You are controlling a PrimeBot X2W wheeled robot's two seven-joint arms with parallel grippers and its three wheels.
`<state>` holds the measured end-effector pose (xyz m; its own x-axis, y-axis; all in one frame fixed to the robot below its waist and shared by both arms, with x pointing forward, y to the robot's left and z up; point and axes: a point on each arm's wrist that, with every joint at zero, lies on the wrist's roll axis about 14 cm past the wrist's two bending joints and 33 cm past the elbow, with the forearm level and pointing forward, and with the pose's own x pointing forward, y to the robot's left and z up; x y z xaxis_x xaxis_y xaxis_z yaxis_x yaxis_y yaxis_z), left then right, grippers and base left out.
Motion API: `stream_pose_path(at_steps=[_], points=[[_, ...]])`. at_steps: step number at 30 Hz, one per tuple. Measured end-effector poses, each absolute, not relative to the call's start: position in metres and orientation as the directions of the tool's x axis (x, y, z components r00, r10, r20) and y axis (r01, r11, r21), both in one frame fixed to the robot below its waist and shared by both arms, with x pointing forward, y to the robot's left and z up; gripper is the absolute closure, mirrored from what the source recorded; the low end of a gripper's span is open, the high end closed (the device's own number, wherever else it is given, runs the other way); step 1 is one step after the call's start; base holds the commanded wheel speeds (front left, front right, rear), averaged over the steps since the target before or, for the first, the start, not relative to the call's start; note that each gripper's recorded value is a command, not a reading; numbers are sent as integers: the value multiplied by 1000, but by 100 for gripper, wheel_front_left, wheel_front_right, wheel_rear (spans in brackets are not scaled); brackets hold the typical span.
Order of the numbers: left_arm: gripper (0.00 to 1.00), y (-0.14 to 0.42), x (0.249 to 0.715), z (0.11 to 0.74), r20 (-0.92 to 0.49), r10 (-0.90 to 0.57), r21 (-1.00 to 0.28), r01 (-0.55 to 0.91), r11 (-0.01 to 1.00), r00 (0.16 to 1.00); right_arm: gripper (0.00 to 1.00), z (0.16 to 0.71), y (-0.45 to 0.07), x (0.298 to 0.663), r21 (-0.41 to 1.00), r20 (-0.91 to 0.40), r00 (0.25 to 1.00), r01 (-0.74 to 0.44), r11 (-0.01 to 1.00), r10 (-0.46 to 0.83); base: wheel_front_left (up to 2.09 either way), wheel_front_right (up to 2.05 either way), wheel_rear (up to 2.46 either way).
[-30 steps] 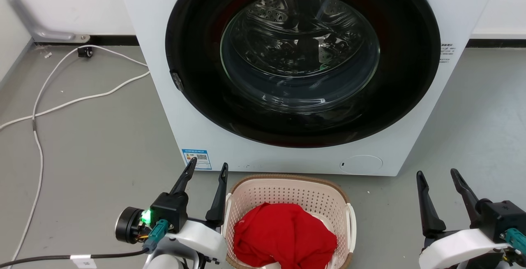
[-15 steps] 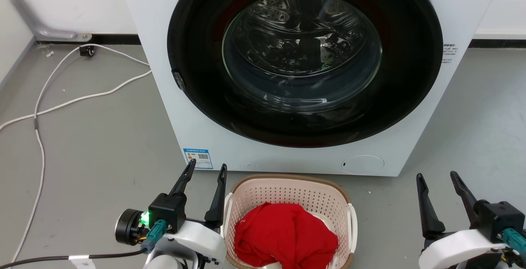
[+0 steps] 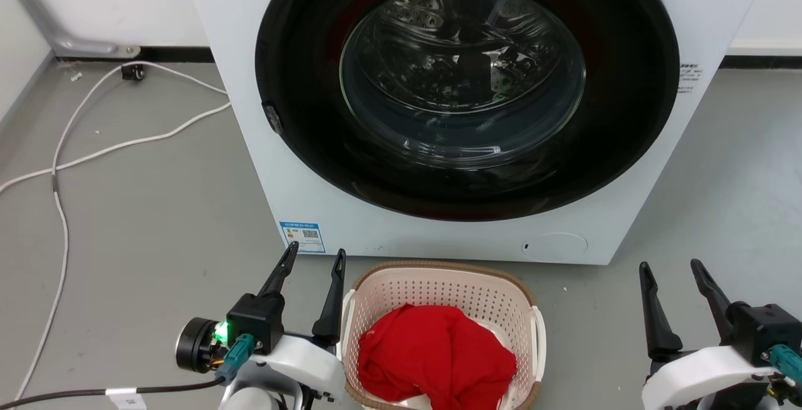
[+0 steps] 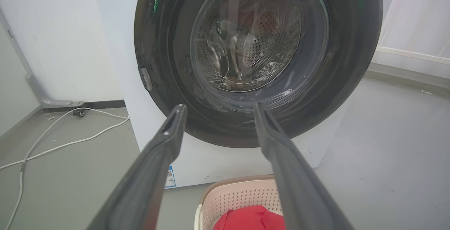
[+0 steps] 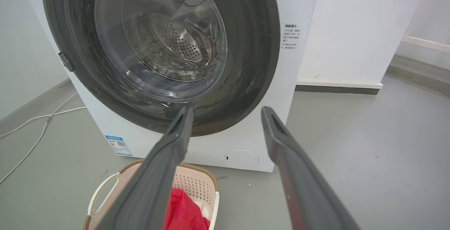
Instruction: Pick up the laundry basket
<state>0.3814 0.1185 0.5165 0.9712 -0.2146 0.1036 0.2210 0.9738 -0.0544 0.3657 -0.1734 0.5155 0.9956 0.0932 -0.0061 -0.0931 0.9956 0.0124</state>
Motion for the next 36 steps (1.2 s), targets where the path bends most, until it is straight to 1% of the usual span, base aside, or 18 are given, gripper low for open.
stream_pose_path(at_steps=[5,11,20,28,36], points=[[0,116,394,514,95,-225,-55,231,971,970,0,507,-177,375,24,-30,996,-81,996,82,0,0,0],[0,115,426,496,48,-239,-75,242,967,970,0,488,-179,398,32,-86,993,-72,997,74,0,0,0],[0,121,476,426,-128,-248,-96,237,967,960,0,422,-182,435,48,-246,967,-55,997,65,0,0,0],[0,133,496,340,-333,-243,-109,219,970,911,0,343,-173,453,70,-425,901,-67,995,90,0,0,0],[0,137,498,265,-500,-247,-147,199,969,830,0,270,-154,461,108,-578,803,-101,989,146,0,0,0]])
